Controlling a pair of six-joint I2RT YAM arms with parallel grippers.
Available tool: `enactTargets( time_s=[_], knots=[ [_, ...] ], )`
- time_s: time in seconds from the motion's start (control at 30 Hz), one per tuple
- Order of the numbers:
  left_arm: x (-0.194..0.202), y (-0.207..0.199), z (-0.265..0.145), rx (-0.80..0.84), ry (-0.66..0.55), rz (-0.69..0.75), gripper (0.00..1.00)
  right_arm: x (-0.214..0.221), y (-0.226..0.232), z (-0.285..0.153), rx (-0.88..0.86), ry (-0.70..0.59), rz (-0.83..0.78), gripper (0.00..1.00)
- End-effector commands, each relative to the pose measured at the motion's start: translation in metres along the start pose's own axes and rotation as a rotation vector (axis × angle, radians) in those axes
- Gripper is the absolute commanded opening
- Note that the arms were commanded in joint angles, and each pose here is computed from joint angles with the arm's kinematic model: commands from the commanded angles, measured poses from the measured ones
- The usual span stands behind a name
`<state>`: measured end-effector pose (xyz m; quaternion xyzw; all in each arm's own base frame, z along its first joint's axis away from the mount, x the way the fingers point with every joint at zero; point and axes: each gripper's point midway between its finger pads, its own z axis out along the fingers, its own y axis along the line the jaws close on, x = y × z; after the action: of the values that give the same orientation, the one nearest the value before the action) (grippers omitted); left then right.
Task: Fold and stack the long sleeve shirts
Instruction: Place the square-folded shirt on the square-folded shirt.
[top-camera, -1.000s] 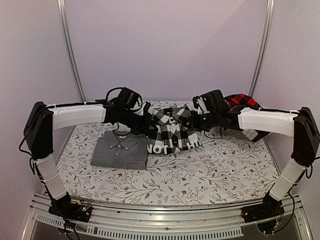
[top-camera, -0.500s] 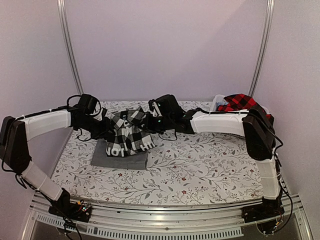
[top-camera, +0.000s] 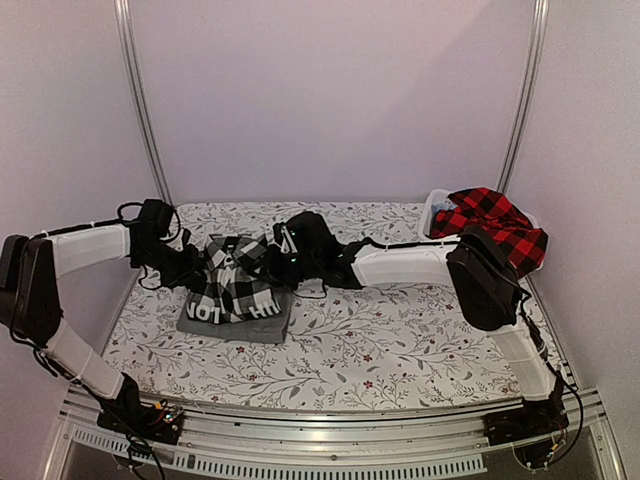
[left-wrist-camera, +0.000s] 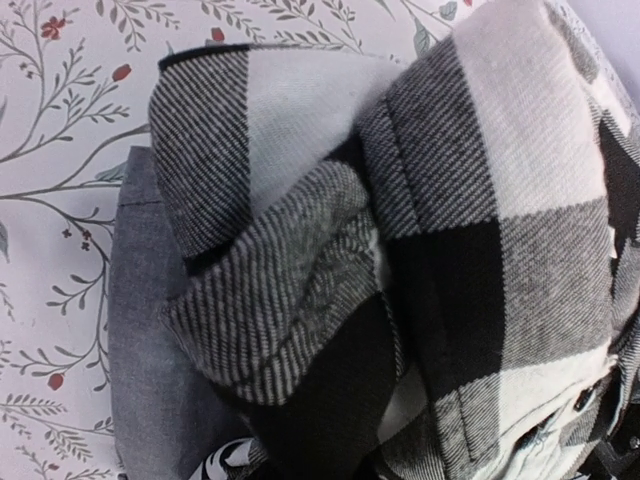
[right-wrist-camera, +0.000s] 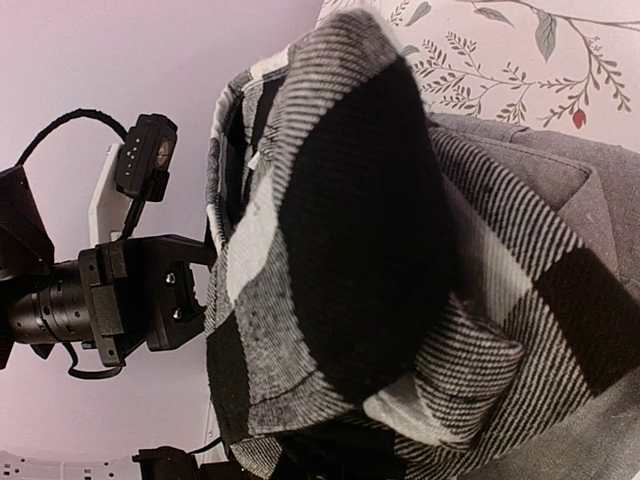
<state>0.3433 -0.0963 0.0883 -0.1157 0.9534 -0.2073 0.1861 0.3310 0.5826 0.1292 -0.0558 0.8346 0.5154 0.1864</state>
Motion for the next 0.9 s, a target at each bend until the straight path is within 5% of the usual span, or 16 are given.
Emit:
enactTargets(
  time_s=[0.0, 0.4, 0.63, 0.87],
  knots=[
    [-0.011, 0.012, 0.002, -0.018, -0.027, 0.001, 0.00, 0.020, 0.006, 0.006, -0.056, 0.058, 0.059, 0.00],
    [-0.025, 0.026, 0.021, -0.045, 0.005, -0.008, 0.18, 0.000, -0.032, -0.039, 0.056, -0.008, -0.004, 0.66],
    [-0.040, 0.025, 0.012, -0.076, -0.038, -0.004, 0.46, -0.033, -0.022, -0.071, 0.145, -0.105, -0.201, 0.69],
    [-0.064, 0.017, -0.026, -0.138, -0.168, 0.022, 0.60, -0.010, -0.018, -0.075, 0.186, -0.020, -0.397, 0.49]
  ],
)
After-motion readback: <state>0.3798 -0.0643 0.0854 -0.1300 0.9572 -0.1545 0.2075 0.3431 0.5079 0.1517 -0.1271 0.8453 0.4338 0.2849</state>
